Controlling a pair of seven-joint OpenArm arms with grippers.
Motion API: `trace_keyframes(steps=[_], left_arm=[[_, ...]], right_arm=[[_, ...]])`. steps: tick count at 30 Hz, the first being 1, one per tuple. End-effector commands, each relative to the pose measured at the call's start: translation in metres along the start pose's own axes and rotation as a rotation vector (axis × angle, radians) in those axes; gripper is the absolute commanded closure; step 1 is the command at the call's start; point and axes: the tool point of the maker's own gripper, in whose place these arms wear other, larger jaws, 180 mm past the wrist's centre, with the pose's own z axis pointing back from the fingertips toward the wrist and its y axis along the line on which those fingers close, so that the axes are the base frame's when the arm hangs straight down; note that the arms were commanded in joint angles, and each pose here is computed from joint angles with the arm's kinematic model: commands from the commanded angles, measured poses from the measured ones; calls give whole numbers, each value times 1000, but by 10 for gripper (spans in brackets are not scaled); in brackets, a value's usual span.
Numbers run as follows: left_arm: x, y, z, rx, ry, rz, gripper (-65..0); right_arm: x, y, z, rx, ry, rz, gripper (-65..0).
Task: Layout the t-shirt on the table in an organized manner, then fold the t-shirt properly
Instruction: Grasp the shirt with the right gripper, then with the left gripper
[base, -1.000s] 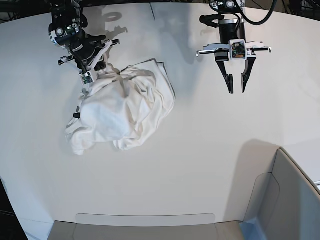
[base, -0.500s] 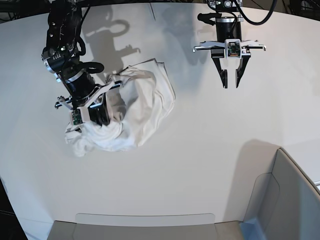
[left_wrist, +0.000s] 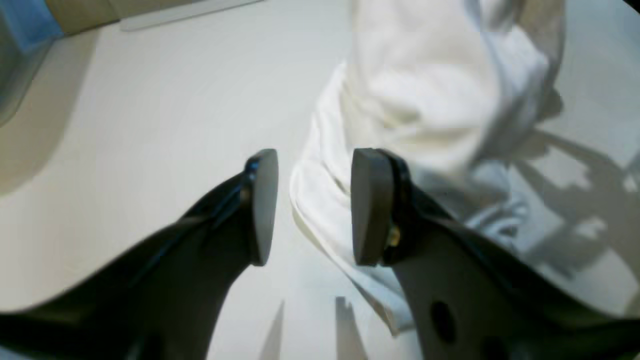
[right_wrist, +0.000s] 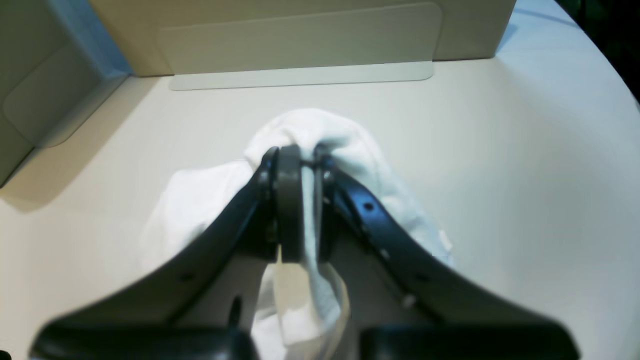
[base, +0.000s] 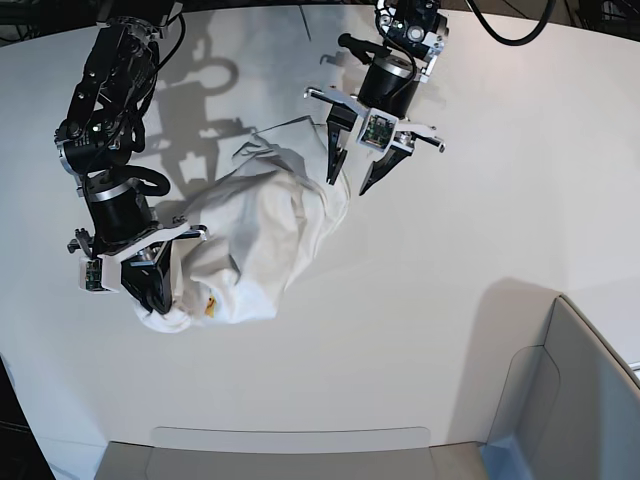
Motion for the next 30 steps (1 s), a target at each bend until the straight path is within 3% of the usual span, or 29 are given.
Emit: trace_keyframes(steps=[1,6,9,13,20,25,30], left_arm=[[11,-8,-1,-20,-29,10,-276],[8,-36,-7,-98,33,8,-297],[-3,-51,-9,-170,110,-48,-297],[-2,-68,-15,-240,138,-105,-296],[-36,-45,-41,-142,222,-121,-295],[-39,-42,-47,-135,227,-130,-295],[-56,-38,-59,-139,269,-157,-295]], right_arm=[[17,-4,1,-7,-63,5,0],[14,-25,5,-64,-58,-8,0],[10,-38,10,-117,-60,-56,0],[-5,-47,19,-160,-35,-105,0],[-30,-70,39,-265,-2,-186,0],[-48,-86,56,-335,32,-220,0],[-67,-86,67,-346,83,-227,0]])
